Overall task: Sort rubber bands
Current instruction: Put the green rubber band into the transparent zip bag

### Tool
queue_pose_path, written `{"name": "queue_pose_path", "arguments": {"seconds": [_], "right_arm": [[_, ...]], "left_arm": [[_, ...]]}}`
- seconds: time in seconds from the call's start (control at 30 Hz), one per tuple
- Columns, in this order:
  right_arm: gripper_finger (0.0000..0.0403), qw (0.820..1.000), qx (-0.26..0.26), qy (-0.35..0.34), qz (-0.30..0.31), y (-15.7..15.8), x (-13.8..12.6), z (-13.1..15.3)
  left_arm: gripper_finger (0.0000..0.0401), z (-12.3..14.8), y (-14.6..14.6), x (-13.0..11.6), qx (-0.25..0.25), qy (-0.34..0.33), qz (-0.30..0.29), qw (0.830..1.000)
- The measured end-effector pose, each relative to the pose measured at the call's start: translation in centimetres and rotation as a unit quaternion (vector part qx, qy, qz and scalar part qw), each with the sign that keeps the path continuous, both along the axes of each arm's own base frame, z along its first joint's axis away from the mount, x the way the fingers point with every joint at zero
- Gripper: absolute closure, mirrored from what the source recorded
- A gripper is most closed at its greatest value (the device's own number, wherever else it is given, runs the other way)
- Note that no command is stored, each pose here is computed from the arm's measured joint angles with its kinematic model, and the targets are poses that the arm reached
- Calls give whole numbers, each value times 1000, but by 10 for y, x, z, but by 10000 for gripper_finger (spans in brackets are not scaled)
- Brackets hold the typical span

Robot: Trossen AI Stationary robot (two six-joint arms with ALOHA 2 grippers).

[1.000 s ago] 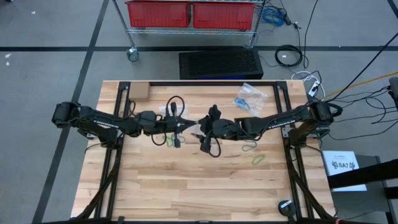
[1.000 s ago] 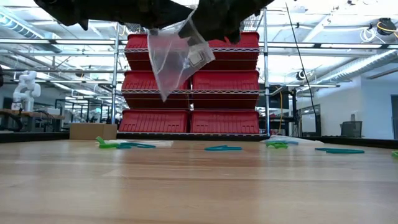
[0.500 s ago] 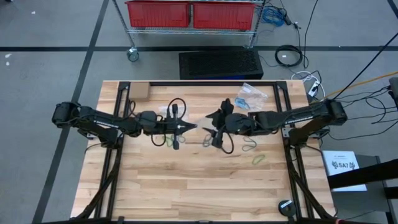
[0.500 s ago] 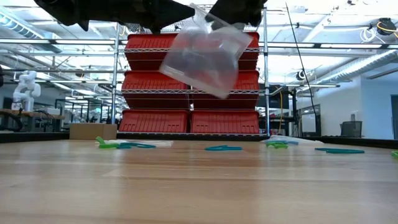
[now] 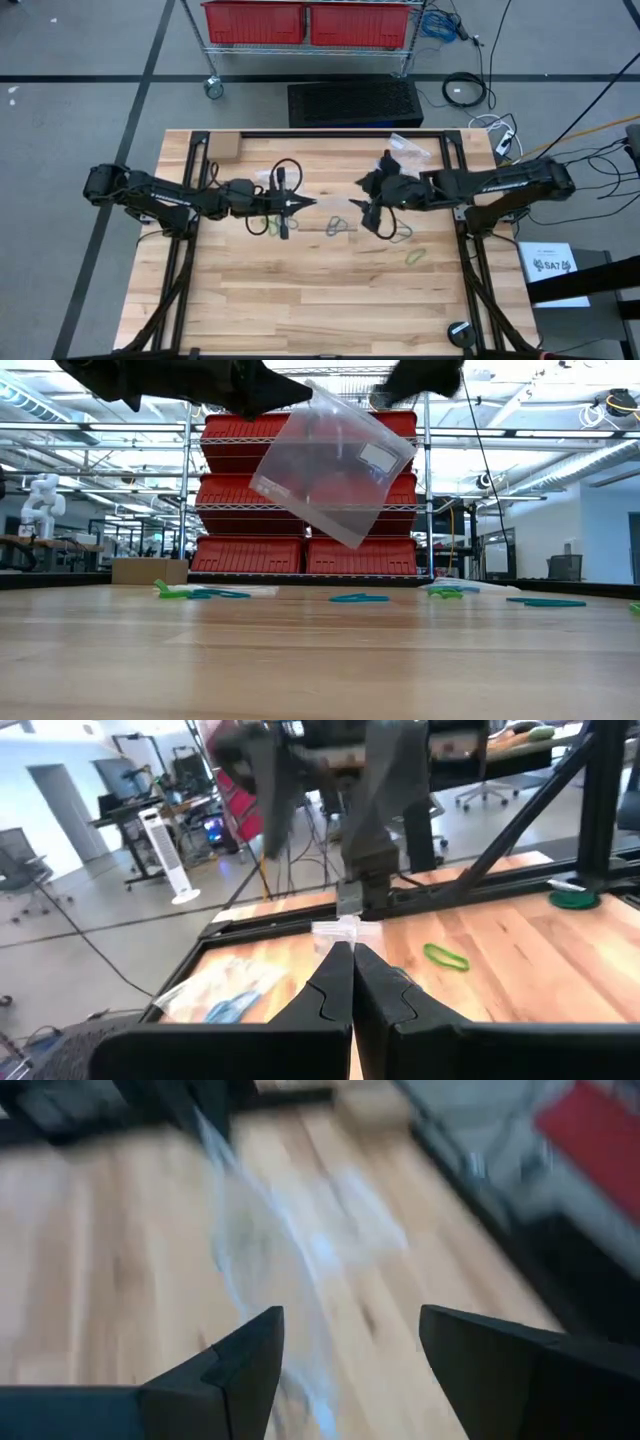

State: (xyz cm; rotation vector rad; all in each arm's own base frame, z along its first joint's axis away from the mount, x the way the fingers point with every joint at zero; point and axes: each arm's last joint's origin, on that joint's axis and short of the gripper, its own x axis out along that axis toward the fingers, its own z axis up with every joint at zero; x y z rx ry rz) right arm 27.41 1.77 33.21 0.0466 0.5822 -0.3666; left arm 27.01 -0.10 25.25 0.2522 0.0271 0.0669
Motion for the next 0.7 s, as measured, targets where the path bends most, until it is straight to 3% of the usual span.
{"name": "queue_pose_path", "arguments": {"seconds": [0.13, 0.27, 0.47, 0.7], "right_arm": [[176, 993, 48, 93, -56, -2, -18, -20], [176, 981, 83, 142, -101, -3, -27, -67], [176, 977, 127, 109, -132, -9, -38, -141], [178, 970, 120, 77, -196, -29, -54, -177]], "left_arm": [[401, 2, 0, -2, 0, -1, 1, 1000], [401, 5, 0, -6, 0, 7, 1, 1000], [401, 10, 1, -10, -1, 1, 4, 1000], [401, 8, 4, -10, -4, 7, 9, 1000]]}}
